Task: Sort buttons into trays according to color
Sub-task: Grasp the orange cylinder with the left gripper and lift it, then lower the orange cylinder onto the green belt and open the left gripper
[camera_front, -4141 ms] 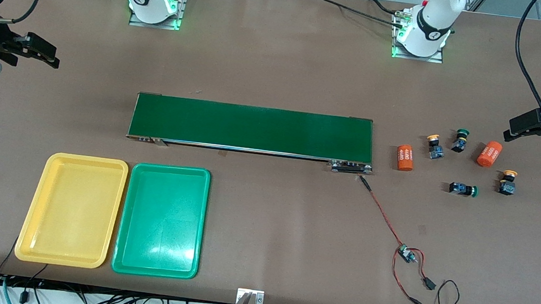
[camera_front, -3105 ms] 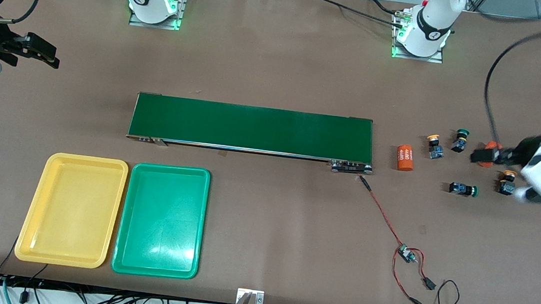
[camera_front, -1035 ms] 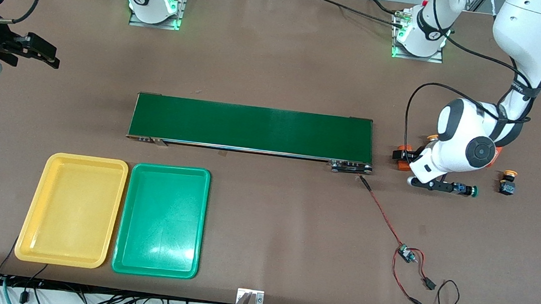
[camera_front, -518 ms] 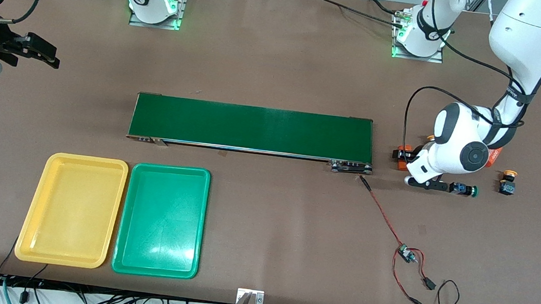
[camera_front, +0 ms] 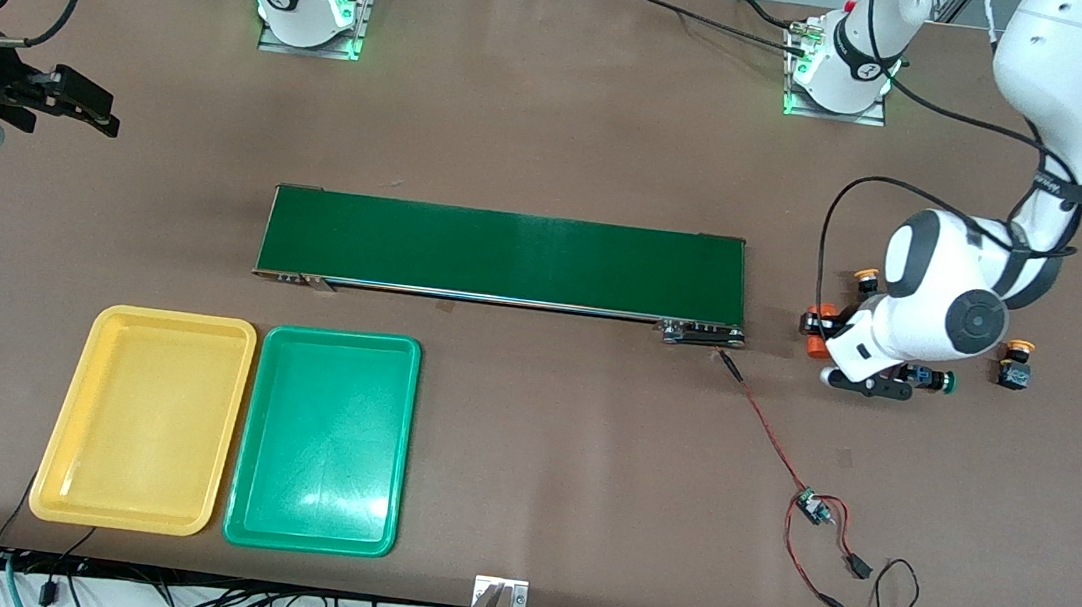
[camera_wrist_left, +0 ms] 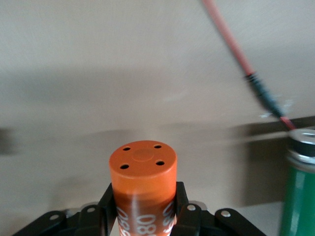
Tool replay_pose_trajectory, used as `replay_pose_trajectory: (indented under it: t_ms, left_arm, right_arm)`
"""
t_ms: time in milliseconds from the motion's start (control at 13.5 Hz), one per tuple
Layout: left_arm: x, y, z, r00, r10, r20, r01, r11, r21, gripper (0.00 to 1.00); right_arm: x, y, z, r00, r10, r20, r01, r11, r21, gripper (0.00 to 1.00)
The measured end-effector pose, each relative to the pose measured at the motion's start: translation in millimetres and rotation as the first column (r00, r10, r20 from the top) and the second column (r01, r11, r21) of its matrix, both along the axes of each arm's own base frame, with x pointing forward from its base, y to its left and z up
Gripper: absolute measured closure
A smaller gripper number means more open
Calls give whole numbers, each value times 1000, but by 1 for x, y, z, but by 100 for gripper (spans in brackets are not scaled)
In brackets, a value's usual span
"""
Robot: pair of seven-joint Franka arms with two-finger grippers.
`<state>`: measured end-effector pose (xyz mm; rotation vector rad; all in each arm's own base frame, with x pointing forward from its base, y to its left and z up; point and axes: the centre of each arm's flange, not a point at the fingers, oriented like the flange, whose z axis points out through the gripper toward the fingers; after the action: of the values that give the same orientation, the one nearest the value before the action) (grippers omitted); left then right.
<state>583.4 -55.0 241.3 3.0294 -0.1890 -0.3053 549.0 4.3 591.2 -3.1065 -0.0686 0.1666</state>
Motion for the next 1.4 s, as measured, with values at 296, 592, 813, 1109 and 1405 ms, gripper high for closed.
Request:
replay_pose_trajectory:
  t_ms: [296, 592, 813, 1109, 1405]
  left_arm:
    - [-14, -29, 36, 924, -382, -11, 379, 921, -88, 51]
    - [-55, -121, 57, 800, -592, -95, 572, 801, -177, 51]
    - [-66, -147, 60, 680, -730, -70, 707, 678, -199, 51]
    - [-60, -157, 59, 460, -887, 39, 877, 447, -178, 51]
    - [-69, -186, 28, 347, -932, 103, 926, 324, -194, 51]
  right_arm:
    - [0, 0, 0, 1000, 0, 0, 0, 1000, 0, 0]
    - [0, 0, 0, 1000, 0, 0, 0, 1000, 0, 0]
    - [0, 0, 0, 1000, 0, 0, 0, 1000, 0, 0]
    - [0, 0, 0, 1000, 0, 0, 0, 1000, 0, 0]
    - [0, 0, 0, 1000, 0, 0, 0, 1000, 0, 0]
